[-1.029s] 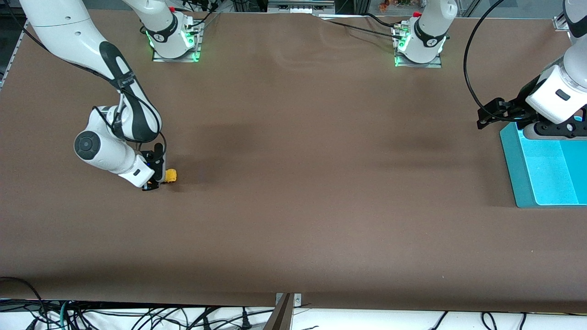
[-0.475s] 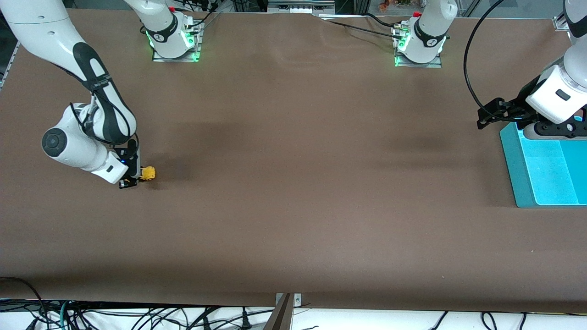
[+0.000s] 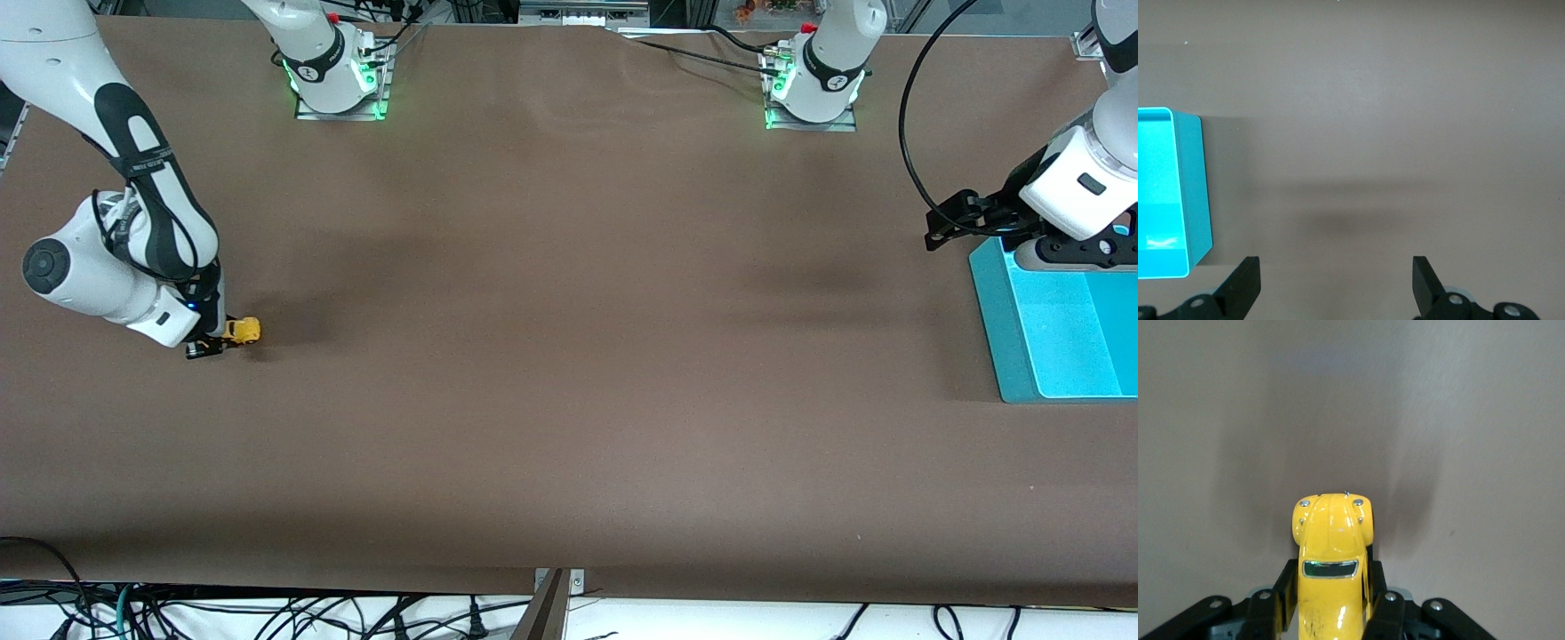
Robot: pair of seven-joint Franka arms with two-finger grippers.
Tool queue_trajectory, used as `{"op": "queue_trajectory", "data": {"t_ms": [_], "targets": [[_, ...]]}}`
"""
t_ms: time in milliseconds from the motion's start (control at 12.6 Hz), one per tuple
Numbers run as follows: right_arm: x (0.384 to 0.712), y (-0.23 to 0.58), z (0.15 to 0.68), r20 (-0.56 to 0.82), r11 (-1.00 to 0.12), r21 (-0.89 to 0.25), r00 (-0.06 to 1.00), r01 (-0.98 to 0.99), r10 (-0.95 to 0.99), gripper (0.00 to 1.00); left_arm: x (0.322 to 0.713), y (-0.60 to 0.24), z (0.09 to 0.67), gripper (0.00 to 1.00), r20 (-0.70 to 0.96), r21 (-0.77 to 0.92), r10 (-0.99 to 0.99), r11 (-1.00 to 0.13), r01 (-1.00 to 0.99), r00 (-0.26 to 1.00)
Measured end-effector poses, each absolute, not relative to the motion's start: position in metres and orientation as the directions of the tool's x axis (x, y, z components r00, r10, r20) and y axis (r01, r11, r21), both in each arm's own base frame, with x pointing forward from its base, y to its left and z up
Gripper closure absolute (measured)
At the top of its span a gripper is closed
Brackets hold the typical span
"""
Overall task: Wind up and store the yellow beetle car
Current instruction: 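Drag the car backward along the table with the right gripper, then open the right gripper to release the wound car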
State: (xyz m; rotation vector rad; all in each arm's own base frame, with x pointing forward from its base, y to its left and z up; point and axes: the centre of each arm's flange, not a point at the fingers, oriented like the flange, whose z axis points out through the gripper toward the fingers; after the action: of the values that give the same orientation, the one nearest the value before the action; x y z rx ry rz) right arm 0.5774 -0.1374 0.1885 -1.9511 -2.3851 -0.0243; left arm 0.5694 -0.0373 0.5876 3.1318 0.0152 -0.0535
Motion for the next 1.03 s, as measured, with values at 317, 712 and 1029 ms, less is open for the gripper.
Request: {"op": "queue_trajectory", "data": {"t_ms": [317, 712, 1029], "targets": [[0.576, -0.147, 0.189, 0.052, 0.168, -0.027, -0.166, 0.985, 0.985, 0.54, 0.569, -0.037, 0.588, 0.0, -0.034, 0.009, 0.01, -1.0, 0.01, 0.999], [0.597, -0.13, 0.208, 0.082, 0.048, -0.078, -0.041, 0.996, 0.996, 0.21, 0.569, -0.037, 0.588, 0.0, -0.034, 0.009, 0.01, -1.0, 0.01, 0.999], [0.623, -0.103, 0.263, 0.1, 0.022, -0.107, -0.012, 0.994, 0.995, 0.0, 0.57, -0.037, 0.588, 0.0, -0.034, 0.009, 0.01, -1.0, 0.01, 0.999]]}}
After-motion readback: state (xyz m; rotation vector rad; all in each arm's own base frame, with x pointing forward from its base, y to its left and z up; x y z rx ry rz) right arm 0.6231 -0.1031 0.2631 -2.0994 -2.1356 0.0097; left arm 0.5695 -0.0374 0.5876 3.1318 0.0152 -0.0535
